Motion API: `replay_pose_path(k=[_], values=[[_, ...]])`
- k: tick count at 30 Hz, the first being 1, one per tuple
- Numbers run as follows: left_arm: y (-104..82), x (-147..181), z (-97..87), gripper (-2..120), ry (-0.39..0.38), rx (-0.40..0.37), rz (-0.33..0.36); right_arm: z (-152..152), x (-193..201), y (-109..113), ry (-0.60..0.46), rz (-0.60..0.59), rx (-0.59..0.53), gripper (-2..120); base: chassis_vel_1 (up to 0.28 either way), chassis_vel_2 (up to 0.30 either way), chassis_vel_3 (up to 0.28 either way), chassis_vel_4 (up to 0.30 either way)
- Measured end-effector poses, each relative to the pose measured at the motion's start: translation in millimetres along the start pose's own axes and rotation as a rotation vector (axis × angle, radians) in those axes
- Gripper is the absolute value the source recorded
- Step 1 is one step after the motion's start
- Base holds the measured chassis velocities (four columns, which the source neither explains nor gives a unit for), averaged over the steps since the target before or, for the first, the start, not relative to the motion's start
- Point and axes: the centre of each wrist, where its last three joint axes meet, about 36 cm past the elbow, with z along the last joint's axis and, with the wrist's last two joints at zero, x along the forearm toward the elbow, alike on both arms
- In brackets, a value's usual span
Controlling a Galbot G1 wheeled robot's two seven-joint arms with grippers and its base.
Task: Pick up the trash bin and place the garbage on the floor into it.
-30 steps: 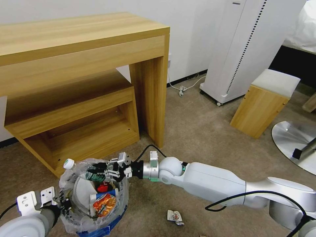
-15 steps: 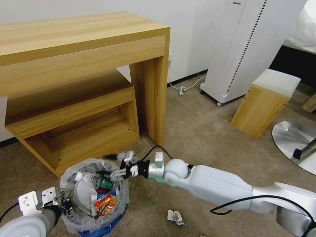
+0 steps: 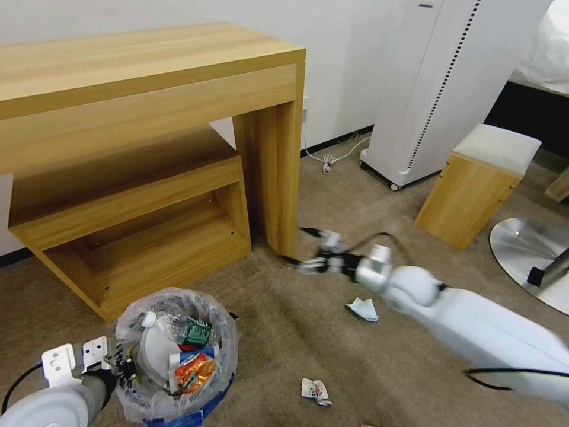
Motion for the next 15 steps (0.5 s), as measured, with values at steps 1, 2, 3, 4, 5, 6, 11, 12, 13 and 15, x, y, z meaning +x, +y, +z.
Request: replay_pose_path(k=[1, 2, 3, 4, 5, 6, 11, 12, 13, 15], values=[[-0.6, -0.6, 0.8, 0, 0.002, -0.002, 0.001, 10.9, 10.8, -1.9, 0.04, 0.027, 0.022, 100, 0.0, 0.0, 0.0, 0.0], [-1.6, -1.0, 1.7, 0, 0.002, -0.004, 0.004, 25.0, 21.1, -0.4, 0.079, 0.045, 0.027, 100, 0.0, 0.0, 0.0, 0.0], [-1.9, -1.2, 2.2, 0, 0.002, -0.005, 0.005, 34.1, 27.3, 1.3, 0.104, 0.049, 0.027, 100, 0.0, 0.0, 0.0, 0.0], [-1.9, -1.2, 2.2, 0, 0.002, -0.005, 0.005, 34.1, 27.3, 1.3, 0.104, 0.049, 0.027, 100, 0.0, 0.0, 0.0, 0.0], [-2.1, -1.4, 3.1, 0, 0.003, -0.004, 0.007, 44.9, 34.4, 3.3, 0.124, 0.043, 0.025, 100, 0.0, 0.0, 0.0, 0.0], [-1.9, -2.0, 4.2, 0, 0.003, -0.004, 0.007, 58.6, 42.8, 6.1, 0.138, 0.026, 0.024, 100, 0.0, 0.0, 0.0, 0.0], [-1.8, -7.2, 8.3, 0, 0.01, -0.003, 0.001, 105.1, 64.3, 16.6, 0.168, -0.072, 0.042, 100, 0.0, 0.0, 0.0, 0.0], [-1.8, -7.2, 8.3, 0, 0.01, -0.003, 0.001, 105.1, 64.3, 16.6, 0.168, -0.072, 0.042, 100, 0.0, 0.0, 0.0, 0.0], [-1.7, -7.9, 8.8, 0, 0.011, -0.003, 0.001, 110.2, 64.9, 19.1, 0.167, -0.092, 0.043, 100, 0.0, 0.0, 0.0, 0.0], [-1.7, -8.2, 8.3, 0, 0.009, -0.003, 0.005, 117.5, 64.1, 24.3, 0.164, -0.134, 0.048, 100, 0.0, 0.0, 0.0, 0.0]])
